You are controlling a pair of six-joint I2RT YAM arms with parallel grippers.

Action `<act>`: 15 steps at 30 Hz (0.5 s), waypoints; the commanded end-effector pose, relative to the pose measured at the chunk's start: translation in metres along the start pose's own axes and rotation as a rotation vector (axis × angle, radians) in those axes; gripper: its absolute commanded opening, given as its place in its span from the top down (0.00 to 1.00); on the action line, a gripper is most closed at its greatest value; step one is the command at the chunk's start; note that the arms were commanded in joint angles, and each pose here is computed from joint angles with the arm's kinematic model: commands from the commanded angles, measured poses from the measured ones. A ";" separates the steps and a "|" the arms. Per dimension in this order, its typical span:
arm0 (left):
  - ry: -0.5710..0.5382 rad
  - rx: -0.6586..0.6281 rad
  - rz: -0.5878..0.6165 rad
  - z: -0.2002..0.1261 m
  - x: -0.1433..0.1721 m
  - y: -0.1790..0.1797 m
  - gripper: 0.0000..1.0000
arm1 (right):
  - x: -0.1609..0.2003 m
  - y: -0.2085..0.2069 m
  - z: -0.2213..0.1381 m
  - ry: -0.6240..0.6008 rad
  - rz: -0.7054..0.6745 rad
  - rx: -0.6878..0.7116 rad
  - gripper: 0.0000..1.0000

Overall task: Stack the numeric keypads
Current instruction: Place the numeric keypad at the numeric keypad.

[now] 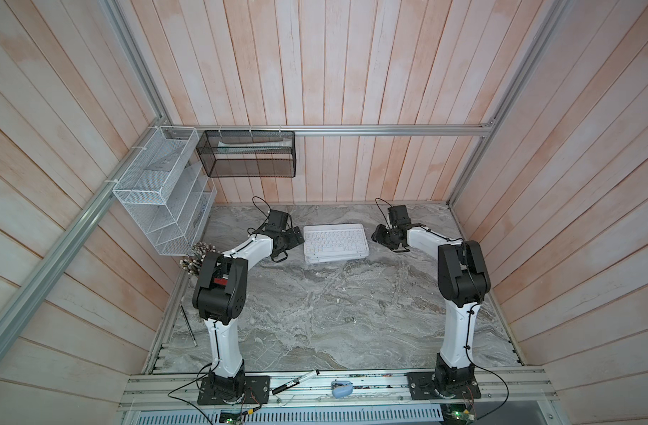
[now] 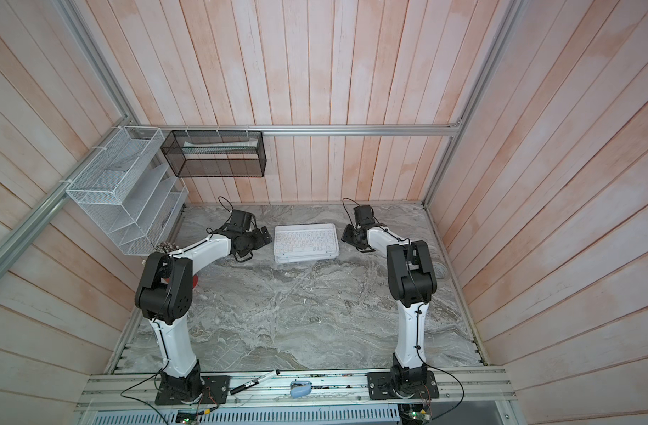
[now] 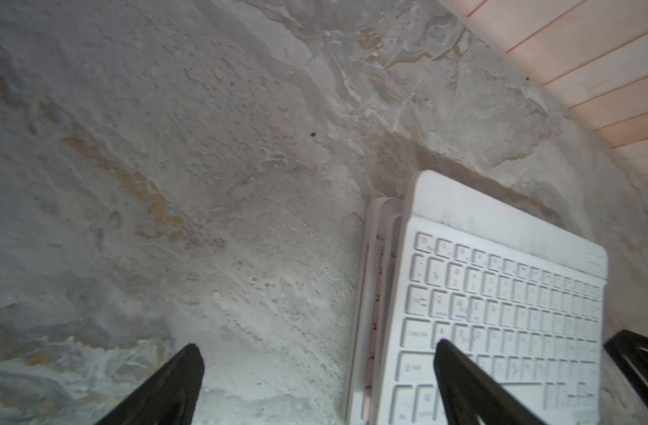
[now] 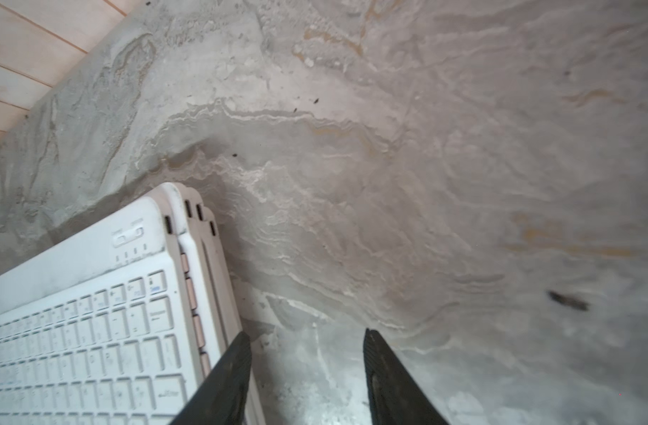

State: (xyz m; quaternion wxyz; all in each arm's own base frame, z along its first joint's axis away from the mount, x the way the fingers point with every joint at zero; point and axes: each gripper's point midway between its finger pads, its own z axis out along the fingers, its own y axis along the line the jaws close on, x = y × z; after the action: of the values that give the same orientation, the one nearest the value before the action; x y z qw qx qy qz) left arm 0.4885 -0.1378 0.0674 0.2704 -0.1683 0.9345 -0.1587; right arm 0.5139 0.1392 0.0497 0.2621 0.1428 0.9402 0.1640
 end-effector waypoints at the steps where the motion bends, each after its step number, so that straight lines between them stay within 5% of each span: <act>1: 0.030 -0.067 0.018 0.013 0.008 0.012 0.01 | -0.005 -0.014 -0.008 -0.006 -0.044 0.105 0.48; 15: 0.087 -0.081 0.069 0.029 0.022 0.002 0.01 | 0.011 0.011 0.009 0.037 -0.157 0.168 0.49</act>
State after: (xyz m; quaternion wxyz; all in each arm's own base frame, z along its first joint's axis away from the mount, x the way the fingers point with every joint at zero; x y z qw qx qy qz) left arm 0.4902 -0.1489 0.0443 0.2410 -0.1523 0.9488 -0.1357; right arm 0.5204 0.1610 0.0604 0.2709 0.0932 0.9532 0.0964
